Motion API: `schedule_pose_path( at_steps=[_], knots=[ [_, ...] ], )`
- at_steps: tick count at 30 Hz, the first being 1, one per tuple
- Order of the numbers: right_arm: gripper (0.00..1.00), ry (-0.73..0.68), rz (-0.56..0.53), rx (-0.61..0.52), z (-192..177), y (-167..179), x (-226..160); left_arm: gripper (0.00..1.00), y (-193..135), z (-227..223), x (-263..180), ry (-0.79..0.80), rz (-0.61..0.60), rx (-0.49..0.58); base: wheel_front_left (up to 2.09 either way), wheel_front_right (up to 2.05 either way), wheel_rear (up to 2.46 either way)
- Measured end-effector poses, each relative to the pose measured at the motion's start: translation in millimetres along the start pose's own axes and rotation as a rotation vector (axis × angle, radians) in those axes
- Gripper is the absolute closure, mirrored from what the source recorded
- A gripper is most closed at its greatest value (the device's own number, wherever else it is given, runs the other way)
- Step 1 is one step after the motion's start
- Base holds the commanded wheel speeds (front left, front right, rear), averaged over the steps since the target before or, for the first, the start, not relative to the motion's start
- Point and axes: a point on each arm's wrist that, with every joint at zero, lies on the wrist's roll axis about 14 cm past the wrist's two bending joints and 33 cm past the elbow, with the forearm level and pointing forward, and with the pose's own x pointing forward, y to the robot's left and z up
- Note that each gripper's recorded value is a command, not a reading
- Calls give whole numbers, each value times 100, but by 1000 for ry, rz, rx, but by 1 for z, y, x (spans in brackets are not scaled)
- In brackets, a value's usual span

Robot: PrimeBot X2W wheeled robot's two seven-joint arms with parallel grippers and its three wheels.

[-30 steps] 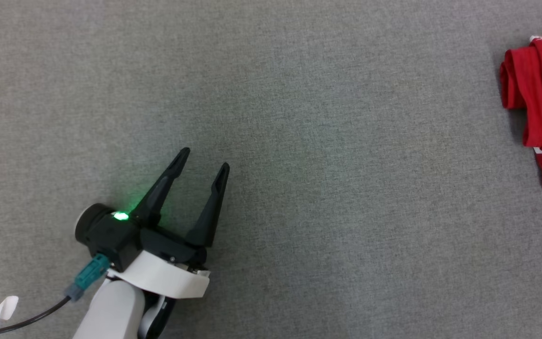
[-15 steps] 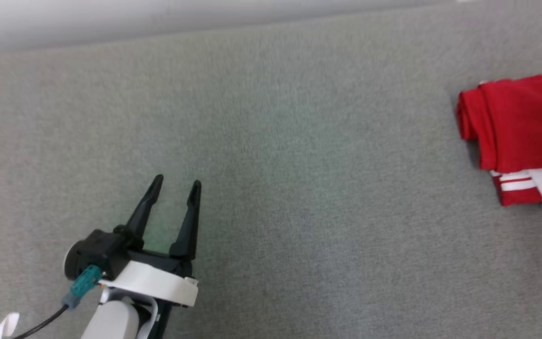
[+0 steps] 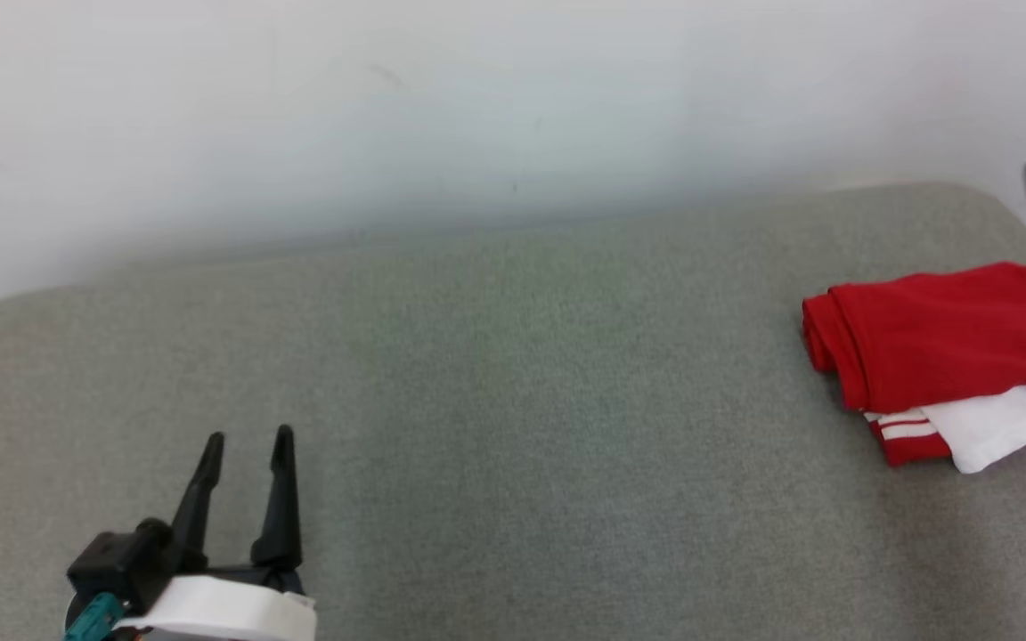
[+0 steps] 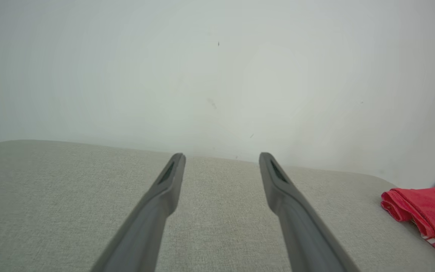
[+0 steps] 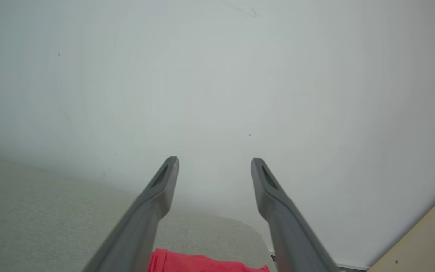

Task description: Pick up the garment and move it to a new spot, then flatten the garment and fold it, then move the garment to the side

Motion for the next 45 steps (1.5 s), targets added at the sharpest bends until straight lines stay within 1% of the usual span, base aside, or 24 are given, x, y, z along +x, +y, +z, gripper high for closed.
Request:
schedule_pose_path(
  at_steps=[4, 8, 14, 19, 22, 27, 31, 38, 45],
  knots=[
    [0, -73, 33, 89, 9, 20, -24, 0, 12, 19, -13, -44, 50, 17, 0, 0, 0],
    [0, -122, 55, 173, 5, 41, -44, 0, 18, 36, -22, -93, 74, 46, 0, 0, 0],
    [0, -130, 35, 269, -20, 59, -70, 0, 23, 26, -36, -57, 94, 69, 0, 0, 0],
    [0, -168, 7, 327, -35, 70, -89, 0, 28, 15, -46, -20, 113, 57, 0, 0, 0],
    [0, -159, 1, 355, -47, 78, -100, 0, 29, 12, -51, -12, 115, 61, 0, 0, 0],
    [0, -148, 5, 390, -57, 92, -107, 0, 26, 6, -58, 11, 101, 96, 0, 0, 0],
    [0, -108, 15, 425, -71, 106, -111, 0, 26, -1, -62, 35, 96, 106, 0, 0, 0],
    [0, -110, 17, 455, -70, 116, -112, 0, 25, -3, -62, 42, 91, 101, 0, 0, 0],
    [0, -103, 18, 443, -72, 117, -112, 0, 21, -3, -58, 39, 78, 103, 0, 0, 0]
  ],
)
